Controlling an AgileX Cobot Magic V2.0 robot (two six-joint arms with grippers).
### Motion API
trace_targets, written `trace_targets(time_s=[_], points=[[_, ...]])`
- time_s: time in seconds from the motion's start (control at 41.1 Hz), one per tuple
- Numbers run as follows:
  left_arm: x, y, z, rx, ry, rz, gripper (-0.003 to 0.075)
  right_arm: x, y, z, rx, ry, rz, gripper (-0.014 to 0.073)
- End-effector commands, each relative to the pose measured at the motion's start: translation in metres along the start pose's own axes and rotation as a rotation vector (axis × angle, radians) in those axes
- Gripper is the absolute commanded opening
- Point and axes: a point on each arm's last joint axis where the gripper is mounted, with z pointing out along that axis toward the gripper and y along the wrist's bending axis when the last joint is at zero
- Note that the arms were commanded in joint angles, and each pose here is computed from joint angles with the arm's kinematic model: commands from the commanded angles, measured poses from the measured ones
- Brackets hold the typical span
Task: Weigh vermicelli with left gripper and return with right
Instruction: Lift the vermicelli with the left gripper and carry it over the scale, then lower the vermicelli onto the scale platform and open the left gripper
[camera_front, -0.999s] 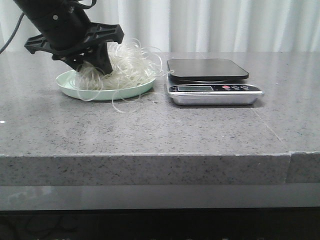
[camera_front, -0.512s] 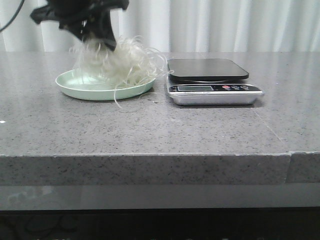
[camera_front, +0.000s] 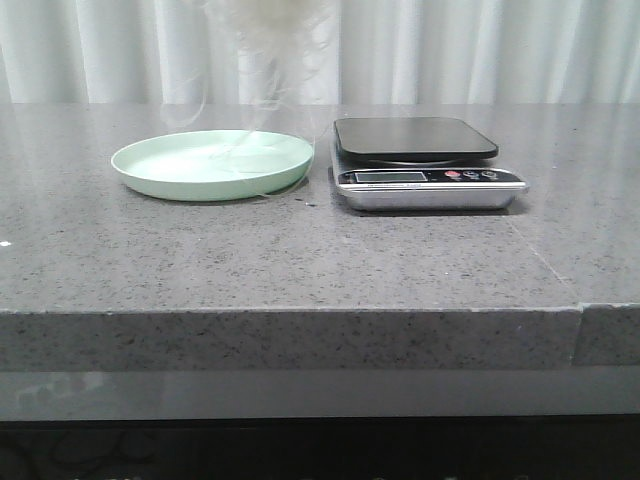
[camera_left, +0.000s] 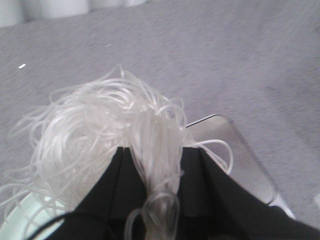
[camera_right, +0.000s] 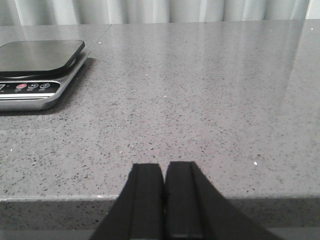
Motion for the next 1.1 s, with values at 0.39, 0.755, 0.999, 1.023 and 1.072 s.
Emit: trace_targets(time_s=[0.39,0.755,0.999,1.023,1.072], points=[[-0.015,-0.070,0.005,0.170,-0.241,0.047,0.0136,-0.011,0.001,-0.002,-0.007,-0.114,0.008,0.0157],[0.012,-0.071,0.063,0.191,-0.120,-0.007,0.0137,-0.011,0.001,-0.002,-0.008,-0.113,0.013,0.0157],[0.029,-0.069,0.091,0.179,-0.037,-0.008,0.0137,-0.011,0.001,-0.002,-0.008,-0.113,0.013,0.0157],[0.032,-0.069,0.094,0.177,-0.026,-0.008,0.0137,-0.011,0.001,-0.002,-0.008,-0.113,0.013,0.0157],[0.035,-0.069,0.099,0.178,-0.011,-0.011,0.0137,-0.011,0.001,-0.002,-0.008,-0.113,0.013,0.0157]])
